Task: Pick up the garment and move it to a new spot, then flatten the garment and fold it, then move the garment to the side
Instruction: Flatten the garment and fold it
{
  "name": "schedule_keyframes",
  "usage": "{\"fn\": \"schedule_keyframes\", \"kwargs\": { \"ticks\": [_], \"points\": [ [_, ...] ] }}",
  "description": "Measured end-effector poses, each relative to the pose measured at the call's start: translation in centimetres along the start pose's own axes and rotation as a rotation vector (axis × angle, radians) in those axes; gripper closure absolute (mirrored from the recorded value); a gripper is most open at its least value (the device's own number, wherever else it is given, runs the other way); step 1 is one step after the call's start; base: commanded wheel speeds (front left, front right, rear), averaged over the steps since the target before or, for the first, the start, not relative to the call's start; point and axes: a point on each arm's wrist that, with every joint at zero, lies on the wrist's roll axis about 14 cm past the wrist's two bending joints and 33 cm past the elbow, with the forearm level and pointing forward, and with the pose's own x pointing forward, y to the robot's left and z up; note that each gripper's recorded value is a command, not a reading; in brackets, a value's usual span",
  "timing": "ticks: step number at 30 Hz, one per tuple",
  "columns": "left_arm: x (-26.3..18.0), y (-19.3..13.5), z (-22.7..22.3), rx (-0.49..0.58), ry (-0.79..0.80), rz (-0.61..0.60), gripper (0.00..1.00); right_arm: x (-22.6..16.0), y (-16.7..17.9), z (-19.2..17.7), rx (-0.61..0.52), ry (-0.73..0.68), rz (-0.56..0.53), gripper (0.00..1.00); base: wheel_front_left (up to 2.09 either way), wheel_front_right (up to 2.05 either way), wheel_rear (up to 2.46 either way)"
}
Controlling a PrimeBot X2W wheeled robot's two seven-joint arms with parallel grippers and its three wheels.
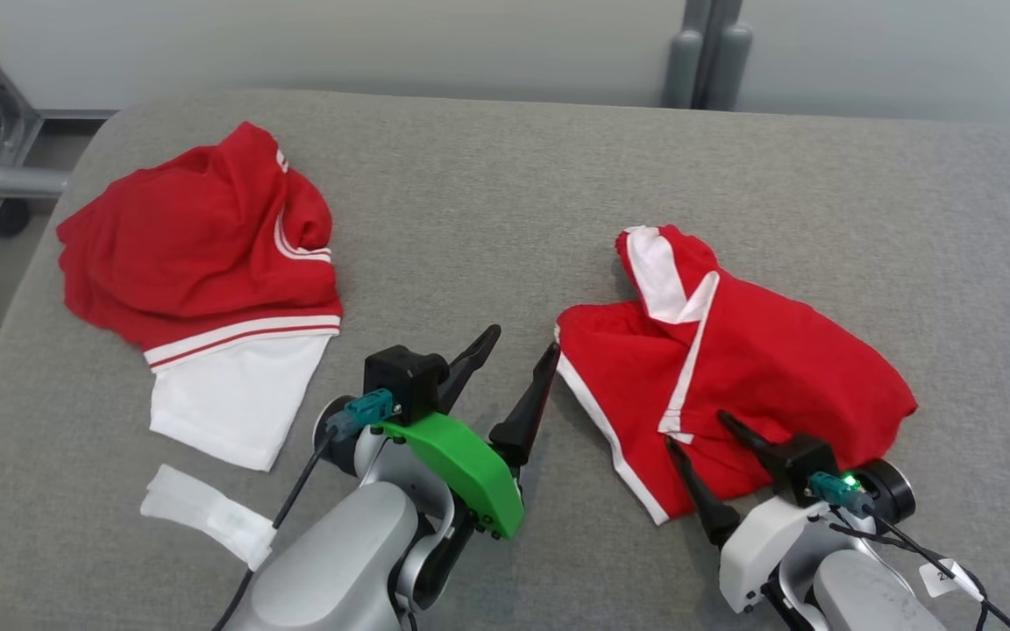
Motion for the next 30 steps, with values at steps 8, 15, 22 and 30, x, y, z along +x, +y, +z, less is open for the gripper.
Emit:
{"fn": "schedule_keyframes", "kwargs": {
  "ticks": [8,15,22,30],
  "points": [
    [-1.8,2.6,1.6,-0.025,-0.062,0.099,0.00,1.8,0.7,-1.3,-0.063,0.057,0.068,0.00,0.00,0.00,0.00],
    [-2.5,5.0,2.1,-0.034,-0.085,0.171,0.00,3.9,0.7,-1.1,-0.089,0.059,0.079,0.08,0.00,0.00,0.00],
    [-2.5,5.2,1.7,-0.045,-0.081,0.174,0.00,3.7,-0.8,-1.6,-0.086,0.075,0.019,0.55,0.00,0.00,0.00],
    [-1.8,4.1,1.6,-0.046,-0.079,0.131,0.00,2.8,-2.6,-1.4,-0.030,0.065,-0.068,0.33,0.00,0.00,0.00]
  ]
}}
